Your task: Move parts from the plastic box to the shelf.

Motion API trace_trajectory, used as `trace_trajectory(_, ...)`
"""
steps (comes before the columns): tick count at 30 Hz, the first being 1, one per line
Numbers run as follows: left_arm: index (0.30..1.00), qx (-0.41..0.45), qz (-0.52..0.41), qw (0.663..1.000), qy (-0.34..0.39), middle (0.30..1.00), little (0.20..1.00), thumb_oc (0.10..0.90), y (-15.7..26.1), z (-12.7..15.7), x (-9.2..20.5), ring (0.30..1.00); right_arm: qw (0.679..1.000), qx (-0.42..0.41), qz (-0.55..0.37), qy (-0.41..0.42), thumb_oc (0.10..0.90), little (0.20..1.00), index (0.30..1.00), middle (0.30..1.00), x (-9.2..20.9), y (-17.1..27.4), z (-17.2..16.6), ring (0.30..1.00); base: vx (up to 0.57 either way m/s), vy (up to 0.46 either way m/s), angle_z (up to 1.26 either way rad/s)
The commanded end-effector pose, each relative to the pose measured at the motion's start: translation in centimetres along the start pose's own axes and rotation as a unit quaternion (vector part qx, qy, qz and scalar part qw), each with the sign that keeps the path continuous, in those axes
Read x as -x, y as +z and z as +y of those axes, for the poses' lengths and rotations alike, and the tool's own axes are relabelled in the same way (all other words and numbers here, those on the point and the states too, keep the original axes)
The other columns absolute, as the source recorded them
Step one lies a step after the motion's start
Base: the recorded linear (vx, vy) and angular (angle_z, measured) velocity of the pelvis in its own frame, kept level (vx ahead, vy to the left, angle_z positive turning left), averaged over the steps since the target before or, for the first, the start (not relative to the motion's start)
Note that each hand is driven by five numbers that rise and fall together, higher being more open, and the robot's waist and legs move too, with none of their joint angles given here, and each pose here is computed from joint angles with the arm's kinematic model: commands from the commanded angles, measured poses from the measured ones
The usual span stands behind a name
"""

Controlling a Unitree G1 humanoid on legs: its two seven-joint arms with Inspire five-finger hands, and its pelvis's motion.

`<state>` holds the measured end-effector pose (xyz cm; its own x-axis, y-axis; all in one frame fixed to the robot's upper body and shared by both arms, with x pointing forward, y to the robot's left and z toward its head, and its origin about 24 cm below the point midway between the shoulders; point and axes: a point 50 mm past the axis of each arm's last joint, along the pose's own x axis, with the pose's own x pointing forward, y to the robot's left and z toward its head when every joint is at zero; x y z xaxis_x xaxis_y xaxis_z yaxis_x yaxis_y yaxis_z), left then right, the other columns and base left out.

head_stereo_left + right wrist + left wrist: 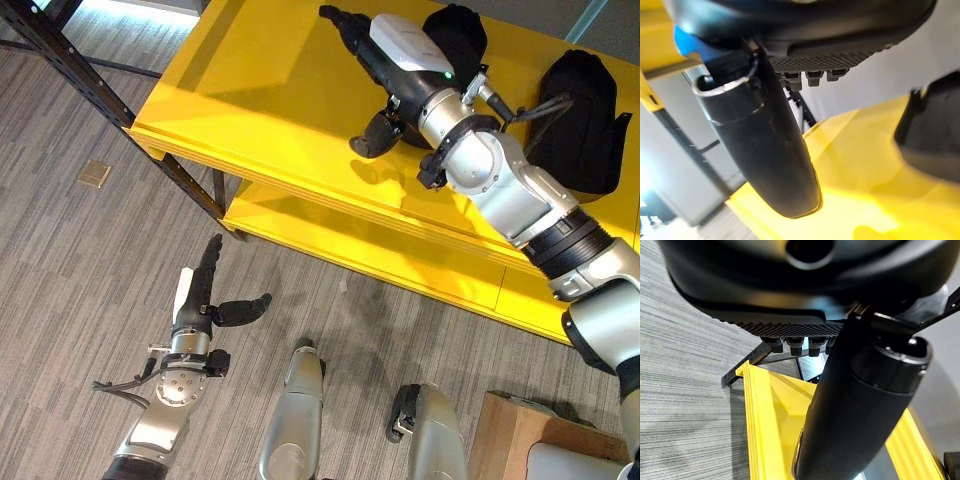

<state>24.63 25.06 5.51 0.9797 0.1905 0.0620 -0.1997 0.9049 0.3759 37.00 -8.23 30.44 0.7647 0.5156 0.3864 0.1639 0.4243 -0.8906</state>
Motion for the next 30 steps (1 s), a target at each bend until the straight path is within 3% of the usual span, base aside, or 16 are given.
trace_trajectory(1, 1.000, -0.007, -0.076, 0.996, 0.035, 1.000, 1.000, 0.900, 2.9, 2.3, -0.4, 1.000, 0.991, -0.033, -0.096, -0.088, 0.900, 1.000, 1.000, 1.000, -0.6, 4.1, -4.6, 1.000, 0.00, 0.000, 0.00)
trace_trajectory(8, 1.000, -0.009, -0.071, 0.997, 0.038, 1.000, 1.000, 0.900, 2.7, 2.6, -0.3, 1.000, 0.989, -0.041, -0.097, -0.104, 0.900, 1.000, 1.000, 1.000, -0.3, 4.0, -5.1, 1.000, 0.00, 0.000, 0.00)
trace_trajectory(15, 1.000, -0.018, -0.071, 0.997, 0.033, 1.000, 1.000, 0.900, 2.7, 2.6, -0.5, 1.000, 0.992, -0.019, 0.002, -0.124, 0.900, 1.000, 1.000, 1.000, -0.2, -0.3, -4.7, 1.000, 0.00, 0.000, 0.00)
trace_trajectory(30, 1.000, -0.025, -0.074, 0.996, 0.031, 1.000, 1.000, 0.900, 2.8, 2.1, -0.6, 1.000, 0.983, 0.008, 0.110, -0.149, 0.900, 1.000, 1.000, 1.000, 0.8, -4.8, -4.1, 1.000, 0.00, 0.000, 0.00)
